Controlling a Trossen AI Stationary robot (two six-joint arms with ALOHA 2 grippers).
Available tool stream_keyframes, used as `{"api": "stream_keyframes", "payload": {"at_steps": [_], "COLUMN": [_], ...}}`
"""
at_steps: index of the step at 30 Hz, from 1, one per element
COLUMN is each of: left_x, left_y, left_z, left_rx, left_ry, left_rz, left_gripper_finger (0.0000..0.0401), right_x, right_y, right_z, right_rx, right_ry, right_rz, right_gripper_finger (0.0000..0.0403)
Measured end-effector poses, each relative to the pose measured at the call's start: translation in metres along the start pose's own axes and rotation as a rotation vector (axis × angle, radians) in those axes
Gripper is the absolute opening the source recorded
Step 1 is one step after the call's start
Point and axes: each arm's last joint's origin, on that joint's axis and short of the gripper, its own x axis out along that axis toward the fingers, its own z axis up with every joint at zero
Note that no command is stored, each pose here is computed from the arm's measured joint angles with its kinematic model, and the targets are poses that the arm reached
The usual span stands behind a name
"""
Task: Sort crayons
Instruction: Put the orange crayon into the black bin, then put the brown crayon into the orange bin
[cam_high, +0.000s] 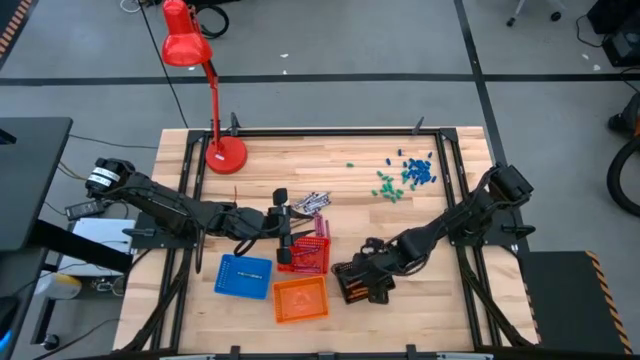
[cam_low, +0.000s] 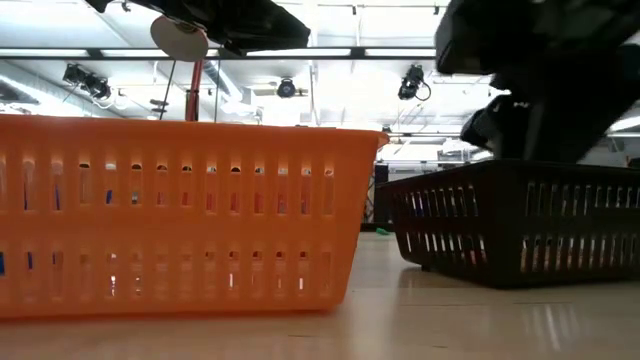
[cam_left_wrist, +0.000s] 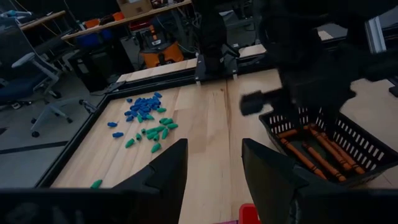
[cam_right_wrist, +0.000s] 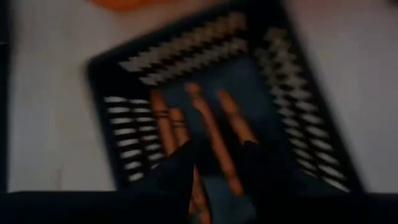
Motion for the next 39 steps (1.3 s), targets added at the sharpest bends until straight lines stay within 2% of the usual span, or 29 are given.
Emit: {"api": "stream_keyframes", "payload": {"at_steps": [4,8,12,15,21,25,28,31,35,39], "left_x": [0.000,0.000,0.000,0.000,-0.001,-0.001,0.000,0.003,0.007,0.015], "left_y": [0.000,0.000,0.000,0.000,-0.002,0.001,0.009,0.019,0.032,0.041], "left_z": [0.000,0.000,0.000,-0.001,-0.009,-0.021,-0.031,-0.038,-0.047,-0.057], "left_rx": [0.000,0.000,0.001,0.000,-0.029,-0.013,-0.037,-0.093,-0.153,-0.167], "left_ry": [0.000,0.000,0.003,0.008,0.086,0.201,0.295,0.358,0.415,0.467], "left_rz": [0.000,0.000,0.000,-0.001,-0.017,-0.017,0.012,0.059,0.115,0.147], "left_gripper_finger": [0.0164,0.0164,0.0164,0.0164,0.0164,0.0164,0.0164,0.0164,0.0164,0.0164], "right_x": [-0.003,0.008,0.023,0.022,-0.011,-0.039,-0.055,-0.062,-0.060,-0.055], "right_y": [-0.002,-0.002,0.001,0.004,0.010,0.004,-0.007,-0.021,-0.047,-0.073], "right_z": [0.004,0.008,0.009,0.016,0.036,0.039,0.038,0.036,0.027,0.015], "right_rx": [0.176,0.287,0.252,0.205,0.081,0.008,0.003,0.002,0.014,0.032], "right_ry": [0.124,0.250,0.370,0.394,0.237,0.086,-0.023,-0.142,-0.262,-0.351], "right_rz": [-0.078,-0.069,-0.108,-0.147,-0.162,-0.258,-0.301,-0.280,-0.234,-0.237], "right_gripper_finger": [0.0142,0.0141,0.0141,0.0141,0.0141,0.0141,0.0141,0.0141,0.0141,0.0141]}}
